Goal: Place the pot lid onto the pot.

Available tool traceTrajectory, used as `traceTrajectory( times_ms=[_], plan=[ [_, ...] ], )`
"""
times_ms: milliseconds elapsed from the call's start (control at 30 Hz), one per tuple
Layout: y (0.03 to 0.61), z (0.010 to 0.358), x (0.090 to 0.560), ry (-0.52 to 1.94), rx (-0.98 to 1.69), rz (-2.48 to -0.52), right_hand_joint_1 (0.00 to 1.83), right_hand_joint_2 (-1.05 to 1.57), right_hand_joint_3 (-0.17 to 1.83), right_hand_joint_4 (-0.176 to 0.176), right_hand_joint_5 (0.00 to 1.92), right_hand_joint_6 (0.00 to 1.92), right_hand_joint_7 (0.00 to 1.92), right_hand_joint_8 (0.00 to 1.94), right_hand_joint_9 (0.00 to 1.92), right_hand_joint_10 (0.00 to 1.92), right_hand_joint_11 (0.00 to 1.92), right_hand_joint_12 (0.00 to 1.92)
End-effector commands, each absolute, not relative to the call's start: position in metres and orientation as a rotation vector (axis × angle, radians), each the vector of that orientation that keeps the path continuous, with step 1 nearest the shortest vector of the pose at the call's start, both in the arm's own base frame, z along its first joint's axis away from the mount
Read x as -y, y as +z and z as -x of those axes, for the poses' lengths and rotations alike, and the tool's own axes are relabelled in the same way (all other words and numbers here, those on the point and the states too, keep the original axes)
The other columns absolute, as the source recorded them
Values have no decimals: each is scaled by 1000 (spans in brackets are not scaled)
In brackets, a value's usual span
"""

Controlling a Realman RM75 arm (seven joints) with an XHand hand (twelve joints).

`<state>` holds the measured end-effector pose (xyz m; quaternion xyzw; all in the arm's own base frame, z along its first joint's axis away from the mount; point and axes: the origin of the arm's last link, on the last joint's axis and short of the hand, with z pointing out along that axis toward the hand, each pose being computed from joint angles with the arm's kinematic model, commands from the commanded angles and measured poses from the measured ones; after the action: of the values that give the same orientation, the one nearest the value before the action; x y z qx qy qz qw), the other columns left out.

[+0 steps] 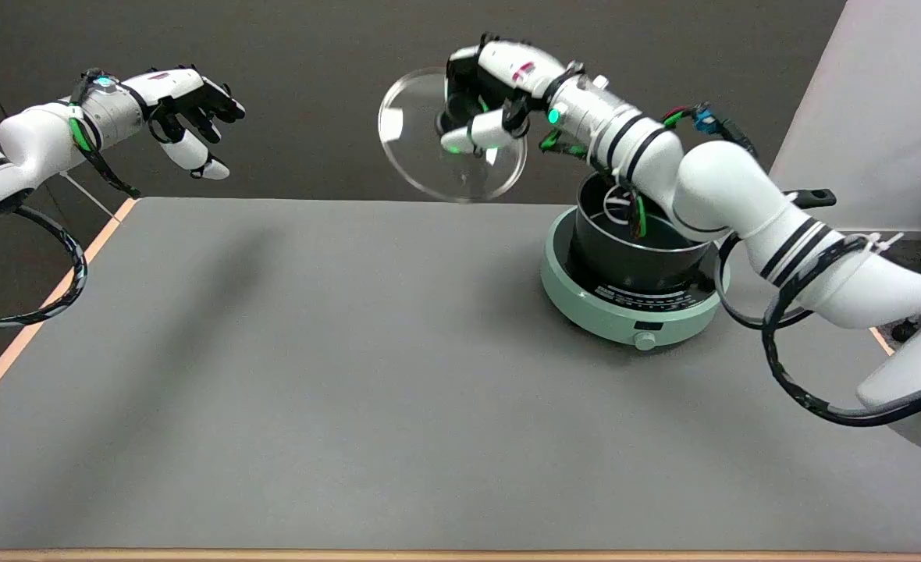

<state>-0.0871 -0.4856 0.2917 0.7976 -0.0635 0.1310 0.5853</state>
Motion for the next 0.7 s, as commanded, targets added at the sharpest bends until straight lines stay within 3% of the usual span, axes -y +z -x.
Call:
traceTrajectory(
  times_ms=[33,700],
  plan=[
    [331,22,444,541,-36,-1727,1152,1053,559,-128,532,1618,783,1658,760,1921,580,1921],
    [385,30,373,707,-163,-1466,1148,1143,402,-147,488,1610,753,1667,715,1921,496,1921]
  ],
)
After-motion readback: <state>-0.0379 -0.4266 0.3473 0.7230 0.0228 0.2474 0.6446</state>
